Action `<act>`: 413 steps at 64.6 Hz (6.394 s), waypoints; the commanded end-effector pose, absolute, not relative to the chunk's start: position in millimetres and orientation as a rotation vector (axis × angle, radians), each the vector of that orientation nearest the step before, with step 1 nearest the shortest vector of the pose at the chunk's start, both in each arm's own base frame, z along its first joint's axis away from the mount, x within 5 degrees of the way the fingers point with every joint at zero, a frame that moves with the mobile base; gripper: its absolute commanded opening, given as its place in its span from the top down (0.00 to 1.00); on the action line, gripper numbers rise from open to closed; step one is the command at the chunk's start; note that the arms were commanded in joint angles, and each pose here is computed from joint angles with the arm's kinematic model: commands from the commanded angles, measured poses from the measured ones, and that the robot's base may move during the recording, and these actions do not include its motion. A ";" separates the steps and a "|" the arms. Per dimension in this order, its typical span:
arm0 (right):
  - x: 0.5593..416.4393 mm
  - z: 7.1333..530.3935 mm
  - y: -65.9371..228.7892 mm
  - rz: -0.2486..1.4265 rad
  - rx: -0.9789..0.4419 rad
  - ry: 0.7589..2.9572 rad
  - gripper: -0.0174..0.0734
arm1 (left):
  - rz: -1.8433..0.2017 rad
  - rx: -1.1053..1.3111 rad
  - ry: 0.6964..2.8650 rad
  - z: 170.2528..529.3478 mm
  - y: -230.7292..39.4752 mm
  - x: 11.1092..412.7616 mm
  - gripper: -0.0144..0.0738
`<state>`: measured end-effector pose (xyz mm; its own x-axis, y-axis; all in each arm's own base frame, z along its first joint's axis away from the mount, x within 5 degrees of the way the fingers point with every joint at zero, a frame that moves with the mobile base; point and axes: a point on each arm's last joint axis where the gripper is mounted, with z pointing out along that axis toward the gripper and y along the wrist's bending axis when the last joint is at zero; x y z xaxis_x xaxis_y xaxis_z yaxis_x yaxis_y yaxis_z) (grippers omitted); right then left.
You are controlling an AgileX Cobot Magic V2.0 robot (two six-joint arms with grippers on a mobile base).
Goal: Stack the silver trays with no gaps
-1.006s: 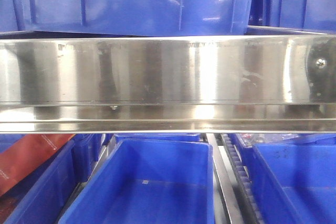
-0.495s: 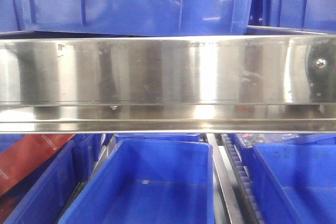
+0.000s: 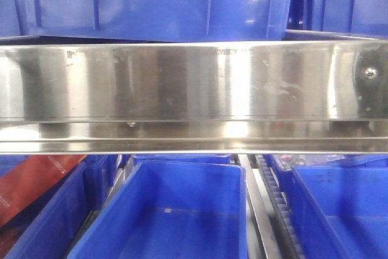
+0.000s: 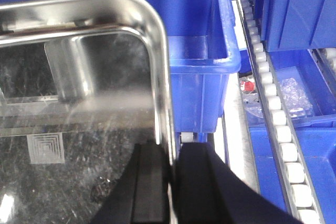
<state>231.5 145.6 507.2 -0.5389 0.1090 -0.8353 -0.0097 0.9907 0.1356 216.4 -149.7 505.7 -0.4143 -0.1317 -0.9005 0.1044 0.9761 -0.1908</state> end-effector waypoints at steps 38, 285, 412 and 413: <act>228.6 516.5 142.0 0.164 0.065 2.076 0.81 | -0.270 -0.006 1.936 512.4 -149.7 214.5 0.85; 228.6 516.5 142.0 0.164 0.065 2.076 0.81 | -0.270 -0.006 1.936 512.4 -149.7 214.5 0.85; 228.6 516.5 142.0 0.164 0.065 2.076 0.81 | -0.270 -0.006 1.936 512.4 -149.7 214.5 0.85; 228.6 516.5 142.0 0.164 0.065 2.076 0.81 | -0.270 -0.006 1.936 512.4 -149.7 214.5 0.85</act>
